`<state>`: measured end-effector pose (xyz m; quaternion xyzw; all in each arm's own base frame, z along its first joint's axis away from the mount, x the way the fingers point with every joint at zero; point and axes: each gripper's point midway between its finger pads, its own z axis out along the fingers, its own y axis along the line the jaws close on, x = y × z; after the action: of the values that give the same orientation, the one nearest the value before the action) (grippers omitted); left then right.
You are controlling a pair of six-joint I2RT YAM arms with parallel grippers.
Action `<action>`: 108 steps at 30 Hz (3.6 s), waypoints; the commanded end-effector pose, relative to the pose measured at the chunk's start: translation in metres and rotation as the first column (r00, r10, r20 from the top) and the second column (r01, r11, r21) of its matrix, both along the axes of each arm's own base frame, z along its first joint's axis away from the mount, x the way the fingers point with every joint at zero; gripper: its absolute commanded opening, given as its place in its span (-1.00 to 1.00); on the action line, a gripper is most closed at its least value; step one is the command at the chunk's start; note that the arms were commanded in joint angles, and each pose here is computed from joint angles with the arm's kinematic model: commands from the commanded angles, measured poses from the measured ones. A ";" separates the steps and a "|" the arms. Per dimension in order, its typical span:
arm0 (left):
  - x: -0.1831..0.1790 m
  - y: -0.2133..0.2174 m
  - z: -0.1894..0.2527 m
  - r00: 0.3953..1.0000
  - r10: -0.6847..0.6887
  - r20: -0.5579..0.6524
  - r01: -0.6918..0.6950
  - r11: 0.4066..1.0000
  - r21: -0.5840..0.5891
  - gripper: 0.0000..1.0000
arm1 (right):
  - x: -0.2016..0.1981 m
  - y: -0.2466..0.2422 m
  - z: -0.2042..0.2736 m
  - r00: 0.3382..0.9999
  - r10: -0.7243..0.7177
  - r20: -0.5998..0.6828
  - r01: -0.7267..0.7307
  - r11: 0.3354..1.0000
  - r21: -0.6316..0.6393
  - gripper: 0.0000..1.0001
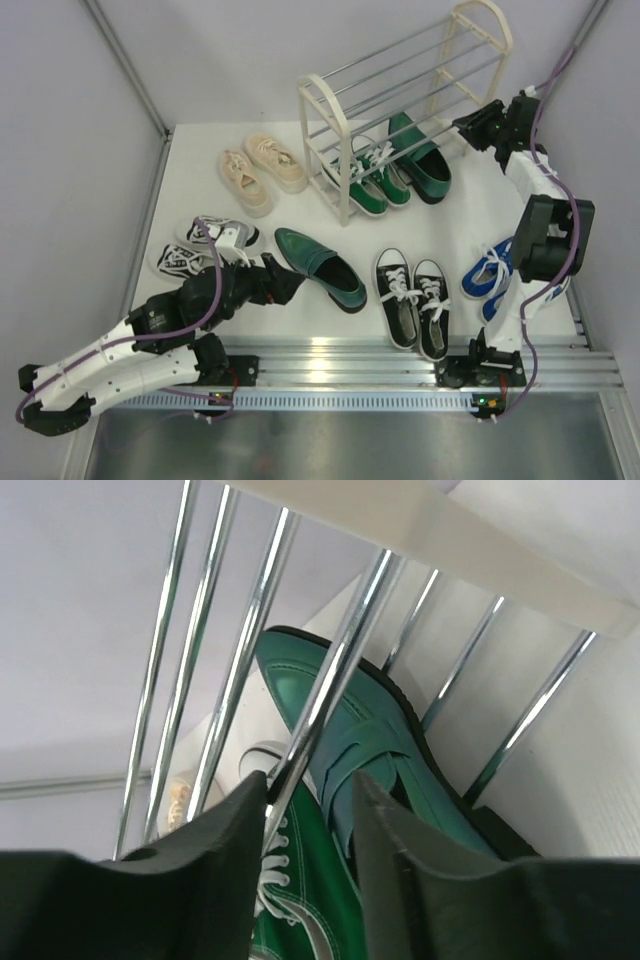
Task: Place and organize the shoes onto the shoe shelf
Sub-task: Move the shoe shelf to the center of the board.
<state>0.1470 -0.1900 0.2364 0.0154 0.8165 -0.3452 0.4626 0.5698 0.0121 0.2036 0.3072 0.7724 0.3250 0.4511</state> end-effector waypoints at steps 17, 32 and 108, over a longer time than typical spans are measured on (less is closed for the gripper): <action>0.002 -0.008 0.016 1.000 -0.012 0.026 0.013 0.998 -0.059 0.88 | -0.082 -0.035 -0.007 0.987 -0.144 -0.073 0.146 0.989 0.023 -0.65; 0.000 -0.017 0.017 0.998 -0.046 0.043 0.049 0.995 -0.082 0.88 | -0.150 -0.052 0.032 0.989 -0.080 0.125 0.101 0.981 -0.167 -0.11; 0.001 -0.025 0.014 0.999 -0.038 0.001 0.038 0.993 -0.114 0.87 | -0.074 -0.055 -0.034 0.971 -0.226 -0.076 0.236 0.957 0.170 -0.98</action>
<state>0.1484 -0.2119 0.2329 0.0139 0.8163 -0.3684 0.4446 0.5237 -0.0254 0.1950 0.4420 0.6829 0.3704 0.4485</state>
